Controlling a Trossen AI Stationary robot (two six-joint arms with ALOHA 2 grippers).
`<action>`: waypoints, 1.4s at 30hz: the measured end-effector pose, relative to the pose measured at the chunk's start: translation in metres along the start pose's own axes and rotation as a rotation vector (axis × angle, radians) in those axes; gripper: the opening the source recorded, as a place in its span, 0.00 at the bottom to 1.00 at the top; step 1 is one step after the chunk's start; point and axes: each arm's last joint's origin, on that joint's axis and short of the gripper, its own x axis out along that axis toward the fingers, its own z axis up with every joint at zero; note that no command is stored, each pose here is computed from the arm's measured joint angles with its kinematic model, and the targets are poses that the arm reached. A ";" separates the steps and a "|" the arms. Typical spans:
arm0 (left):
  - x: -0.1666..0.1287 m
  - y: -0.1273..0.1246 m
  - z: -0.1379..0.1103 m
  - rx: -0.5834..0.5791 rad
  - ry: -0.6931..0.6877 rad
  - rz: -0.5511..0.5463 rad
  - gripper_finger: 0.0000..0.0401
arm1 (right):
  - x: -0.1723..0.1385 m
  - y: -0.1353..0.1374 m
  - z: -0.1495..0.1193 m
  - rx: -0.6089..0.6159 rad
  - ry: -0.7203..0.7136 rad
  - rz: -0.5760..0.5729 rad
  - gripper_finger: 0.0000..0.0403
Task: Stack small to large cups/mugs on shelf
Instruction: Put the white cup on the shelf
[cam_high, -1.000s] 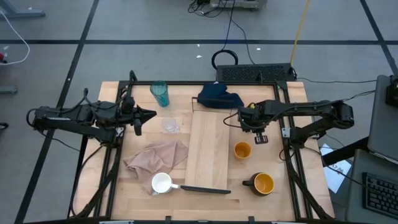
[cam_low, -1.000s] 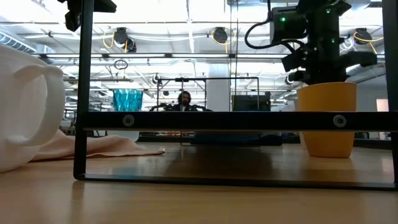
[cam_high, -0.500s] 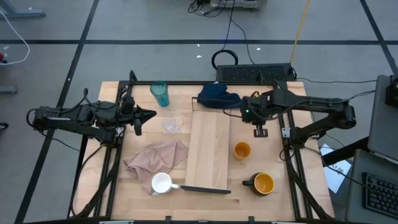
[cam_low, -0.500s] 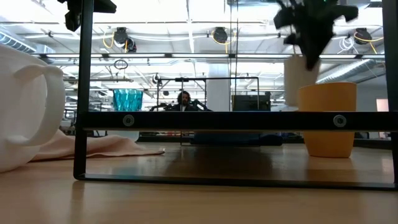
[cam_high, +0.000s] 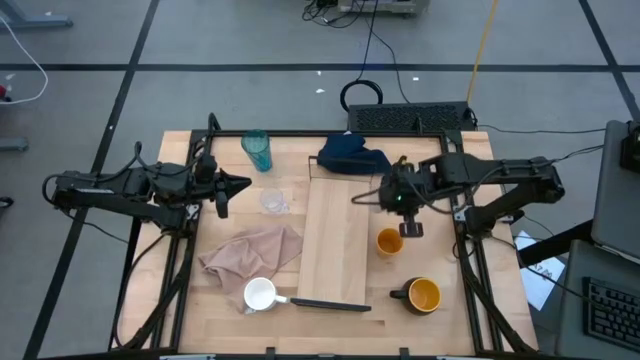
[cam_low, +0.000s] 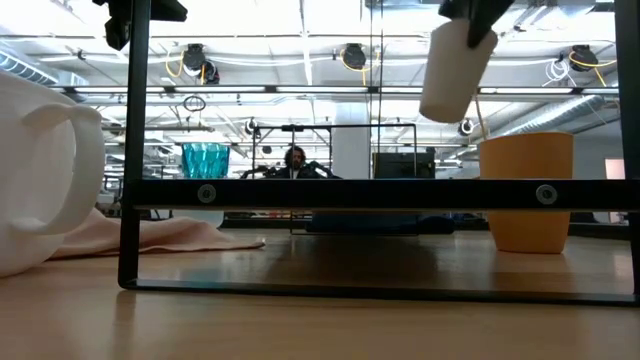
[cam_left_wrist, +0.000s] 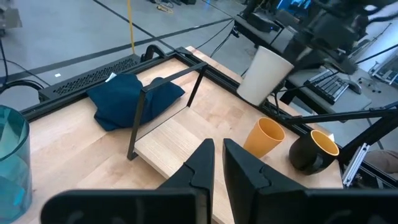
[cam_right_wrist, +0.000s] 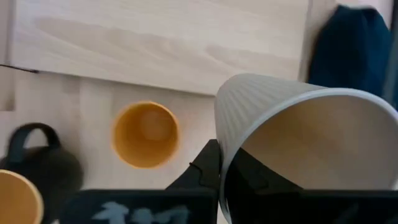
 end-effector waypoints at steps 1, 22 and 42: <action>0.000 0.000 0.000 0.001 0.000 0.000 0.08 | 0.000 0.005 0.004 -0.011 -0.009 0.008 0.00; 0.000 0.002 -0.006 -0.017 0.081 -0.013 0.08 | 0.016 0.083 0.037 -0.421 0.034 0.211 0.00; -0.001 0.005 -0.013 -0.034 0.175 -0.010 0.08 | 0.039 0.113 0.069 -0.557 0.055 0.222 0.00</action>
